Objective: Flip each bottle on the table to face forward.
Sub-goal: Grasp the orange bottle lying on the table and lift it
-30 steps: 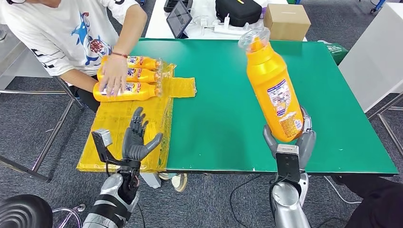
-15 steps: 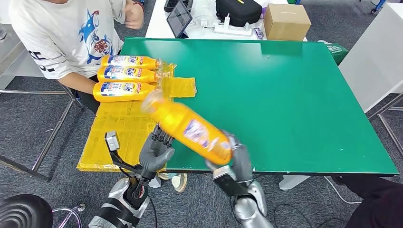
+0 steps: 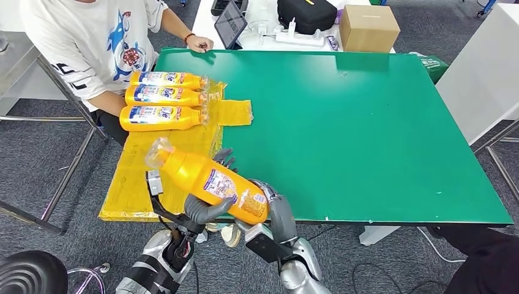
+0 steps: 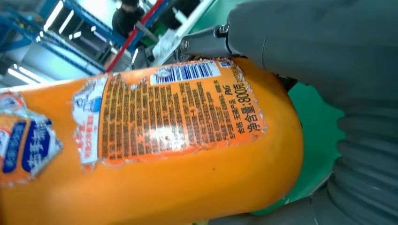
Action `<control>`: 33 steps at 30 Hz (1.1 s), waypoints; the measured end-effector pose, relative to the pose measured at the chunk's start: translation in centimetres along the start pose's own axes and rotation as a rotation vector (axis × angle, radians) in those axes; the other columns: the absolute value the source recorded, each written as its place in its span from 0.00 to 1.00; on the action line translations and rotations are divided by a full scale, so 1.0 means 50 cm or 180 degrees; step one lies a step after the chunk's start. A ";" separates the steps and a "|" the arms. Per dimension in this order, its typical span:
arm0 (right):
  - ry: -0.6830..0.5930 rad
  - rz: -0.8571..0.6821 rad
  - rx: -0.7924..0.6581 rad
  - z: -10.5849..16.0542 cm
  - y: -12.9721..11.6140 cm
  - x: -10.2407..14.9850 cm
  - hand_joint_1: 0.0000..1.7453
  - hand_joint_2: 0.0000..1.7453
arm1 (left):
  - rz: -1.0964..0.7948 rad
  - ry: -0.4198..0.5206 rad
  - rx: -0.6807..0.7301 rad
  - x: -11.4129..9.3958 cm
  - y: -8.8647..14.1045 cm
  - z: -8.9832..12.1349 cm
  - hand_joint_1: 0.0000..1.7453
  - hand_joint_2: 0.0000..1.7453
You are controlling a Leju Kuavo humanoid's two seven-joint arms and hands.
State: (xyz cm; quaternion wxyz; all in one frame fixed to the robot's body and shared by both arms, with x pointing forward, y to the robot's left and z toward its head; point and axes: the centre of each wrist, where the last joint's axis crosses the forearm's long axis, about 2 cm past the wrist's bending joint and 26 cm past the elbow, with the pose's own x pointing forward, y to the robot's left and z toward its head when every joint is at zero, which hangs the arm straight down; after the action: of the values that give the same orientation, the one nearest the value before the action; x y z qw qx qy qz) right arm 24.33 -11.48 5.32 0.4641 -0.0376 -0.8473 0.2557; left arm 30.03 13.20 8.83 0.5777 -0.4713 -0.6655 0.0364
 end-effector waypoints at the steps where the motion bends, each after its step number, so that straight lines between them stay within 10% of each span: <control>1: 0.0011 -0.0034 0.0060 -0.002 0.005 -0.001 1.00 1.00 | -0.0005 -0.0001 0.0005 -0.001 0.000 0.001 0.00 1.00; 9: 0.0180 -0.0213 0.0422 -0.003 0.031 -0.014 1.00 1.00 | -0.0079 0.0040 0.0087 -0.006 0.007 0.015 0.03 1.00; 13: 0.0231 -0.0239 0.0533 -0.003 0.035 -0.019 1.00 1.00 | -0.0029 0.0031 0.0097 -0.006 0.011 0.022 0.94 1.00; 14: 0.0237 -0.0239 0.0554 -0.004 0.036 -0.019 1.00 1.00 | 0.0003 0.0023 0.0101 -0.007 0.011 0.024 1.00 1.00; 27: 0.0246 -0.0219 0.0666 -0.005 0.044 -0.020 1.00 1.00 | 0.0007 0.0001 0.0134 -0.008 0.013 0.040 1.00 1.00; 28: 0.0247 -0.0220 0.0666 -0.005 0.044 -0.020 0.95 1.00 | 0.0001 0.0001 0.0133 -0.008 0.013 0.040 1.00 1.00; 29: 0.0247 -0.0221 0.0666 -0.005 0.045 -0.019 0.70 1.00 | -0.0006 0.0000 0.0130 -0.008 0.013 0.040 1.00 1.00; 32: 0.0252 -0.0212 0.0654 -0.006 0.045 -0.019 0.00 0.25 | -0.0029 -0.0010 0.0116 -0.007 0.013 0.039 1.00 1.00; 33: 0.0261 -0.0206 0.0645 -0.006 0.045 -0.018 0.00 0.00 | -0.0050 -0.0018 0.0115 -0.007 0.012 0.038 1.00 1.00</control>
State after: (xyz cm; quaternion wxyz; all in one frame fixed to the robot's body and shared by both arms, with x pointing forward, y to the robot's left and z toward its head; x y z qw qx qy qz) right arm 24.71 -9.67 3.69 0.5078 0.0265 -0.7981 0.3232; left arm 28.83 14.27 7.59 0.5844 -0.4554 -0.6701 0.0452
